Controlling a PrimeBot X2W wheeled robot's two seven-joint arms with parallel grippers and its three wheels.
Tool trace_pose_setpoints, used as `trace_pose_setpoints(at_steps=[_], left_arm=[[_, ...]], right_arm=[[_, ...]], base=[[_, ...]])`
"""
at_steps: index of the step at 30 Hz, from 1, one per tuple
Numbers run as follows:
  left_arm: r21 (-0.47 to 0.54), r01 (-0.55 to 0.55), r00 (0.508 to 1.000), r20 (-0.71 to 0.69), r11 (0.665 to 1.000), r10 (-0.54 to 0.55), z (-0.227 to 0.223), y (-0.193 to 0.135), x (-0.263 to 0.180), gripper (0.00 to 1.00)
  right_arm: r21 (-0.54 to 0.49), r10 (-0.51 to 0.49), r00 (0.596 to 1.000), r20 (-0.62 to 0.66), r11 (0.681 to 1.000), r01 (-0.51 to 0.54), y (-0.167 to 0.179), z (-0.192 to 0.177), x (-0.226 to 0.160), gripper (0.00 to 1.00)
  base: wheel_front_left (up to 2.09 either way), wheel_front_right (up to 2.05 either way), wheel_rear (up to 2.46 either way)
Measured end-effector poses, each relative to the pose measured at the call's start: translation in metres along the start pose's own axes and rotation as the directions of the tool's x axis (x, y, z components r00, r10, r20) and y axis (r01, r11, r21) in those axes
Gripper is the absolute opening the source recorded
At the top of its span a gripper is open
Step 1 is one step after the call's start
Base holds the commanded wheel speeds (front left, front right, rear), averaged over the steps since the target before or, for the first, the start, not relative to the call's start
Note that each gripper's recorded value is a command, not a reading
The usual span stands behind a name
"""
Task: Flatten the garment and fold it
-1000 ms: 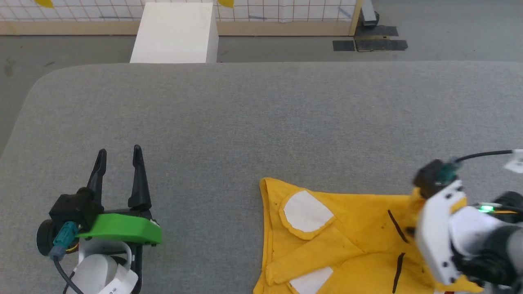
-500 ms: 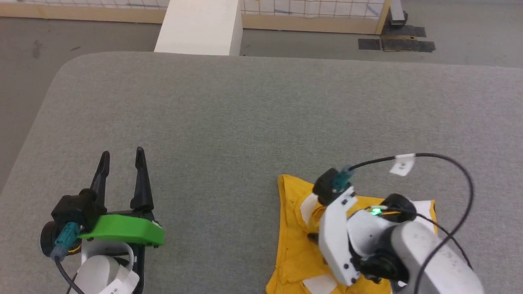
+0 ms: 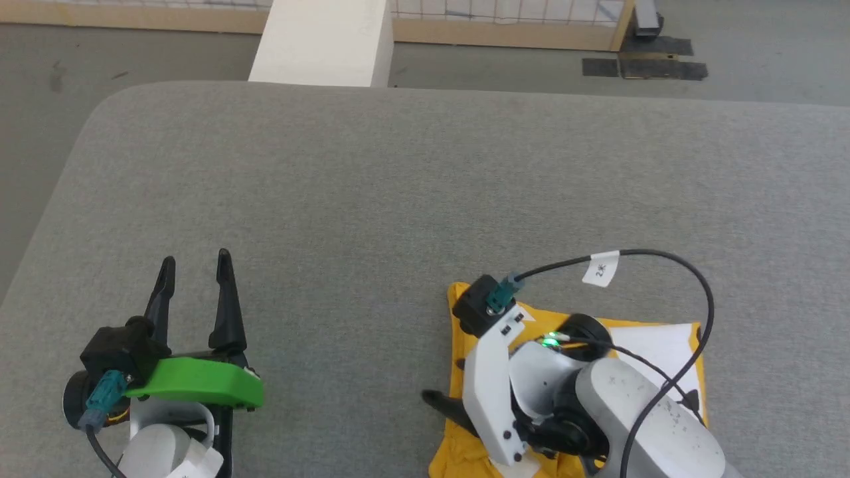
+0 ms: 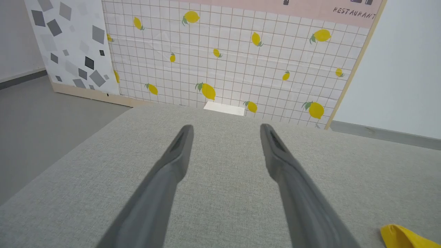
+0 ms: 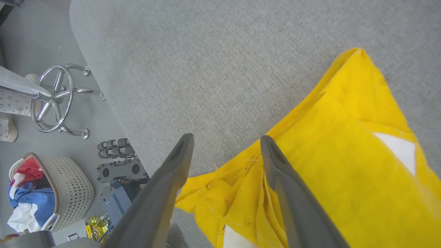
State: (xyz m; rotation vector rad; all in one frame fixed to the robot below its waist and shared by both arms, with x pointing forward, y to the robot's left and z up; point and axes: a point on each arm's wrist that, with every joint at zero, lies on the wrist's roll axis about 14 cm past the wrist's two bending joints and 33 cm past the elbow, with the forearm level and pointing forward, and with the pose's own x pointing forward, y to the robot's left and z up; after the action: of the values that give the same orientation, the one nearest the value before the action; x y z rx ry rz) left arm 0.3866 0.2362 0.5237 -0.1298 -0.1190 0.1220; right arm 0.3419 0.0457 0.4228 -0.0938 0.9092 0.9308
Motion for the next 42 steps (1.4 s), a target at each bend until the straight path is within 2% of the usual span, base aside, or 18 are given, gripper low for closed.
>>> trace_pose_setpoints(at_steps=[3,6,10,13,15,18,22,30,35,41,42], left_arm=[[-0.011,0.018,1.0,0.004,1.0,-0.018,0.001,-0.007,0.003,1.0],[-0.015,0.043,0.999,0.011,0.999,-0.043,0.002,-0.015,0.006,1.0],[-0.007,0.084,0.996,0.038,0.996,-0.083,0.01,-0.027,0.01,1.0],[0.003,0.115,0.991,0.068,0.993,-0.115,0.019,-0.038,0.014,1.0],[0.007,0.139,0.987,0.083,0.99,-0.139,0.023,-0.047,0.016,1.0],[0.004,0.161,0.982,0.099,0.987,-0.161,0.026,-0.056,0.018,1.0],[-0.004,0.164,0.982,0.097,0.986,-0.163,0.024,-0.061,0.02,1.0],[0.005,0.144,0.987,0.068,0.99,-0.144,0.012,-0.055,0.023,1.0],[0.014,0.126,0.99,0.053,0.992,-0.127,0.006,-0.047,0.024,1.0],[0.017,0.108,0.993,0.04,0.994,-0.108,0.002,-0.04,0.023,1.0],[0.016,0.105,0.994,0.039,0.994,-0.106,0.001,-0.039,0.022,1.0]], right_arm=[[-0.009,0.035,0.995,0.093,0.999,-0.034,0.011,0.022,-0.013,1.0],[-0.031,0.013,0.98,0.197,1.0,-0.007,0.006,0.042,-0.032,1.0],[-0.018,-0.123,0.917,0.379,0.99,0.141,-0.032,0.067,-0.076,1.0],[0.039,-0.291,0.85,0.438,0.951,0.305,-0.075,0.061,-0.113,1.0],[0.124,-0.417,0.796,0.44,0.906,0.406,-0.104,0.041,-0.139,1.0],[0.212,-0.533,0.76,0.372,0.846,0.49,-0.128,0.003,-0.157,1.0],[0.272,-0.612,0.756,0.23,0.787,0.554,-0.144,-0.049,-0.16,1.0],[0.318,-0.616,0.788,0.024,0.752,0.578,-0.15,-0.107,-0.136,1.0],[0.337,-0.557,0.828,-0.061,0.769,0.542,-0.143,-0.129,-0.107,1.0],[0.327,-0.521,0.85,-0.076,0.792,0.515,-0.144,-0.126,-0.089,1.0],[0.331,-0.514,0.854,-0.079,0.795,0.509,-0.144,-0.126,-0.087,0.98]], base=[[0.0,0.0,0.0],[0.0,0.0,0.0],[0.0,0.0,0.0],[0.0,0.0,0.0],[0.0,0.0,0.0],[0.0,0.0,0.0],[0.0,0.0,0.0],[0.0,0.0,0.0],[0.0,0.0,0.0],[0.0,0.0,0.0],[0.0,0.0,0.0]])
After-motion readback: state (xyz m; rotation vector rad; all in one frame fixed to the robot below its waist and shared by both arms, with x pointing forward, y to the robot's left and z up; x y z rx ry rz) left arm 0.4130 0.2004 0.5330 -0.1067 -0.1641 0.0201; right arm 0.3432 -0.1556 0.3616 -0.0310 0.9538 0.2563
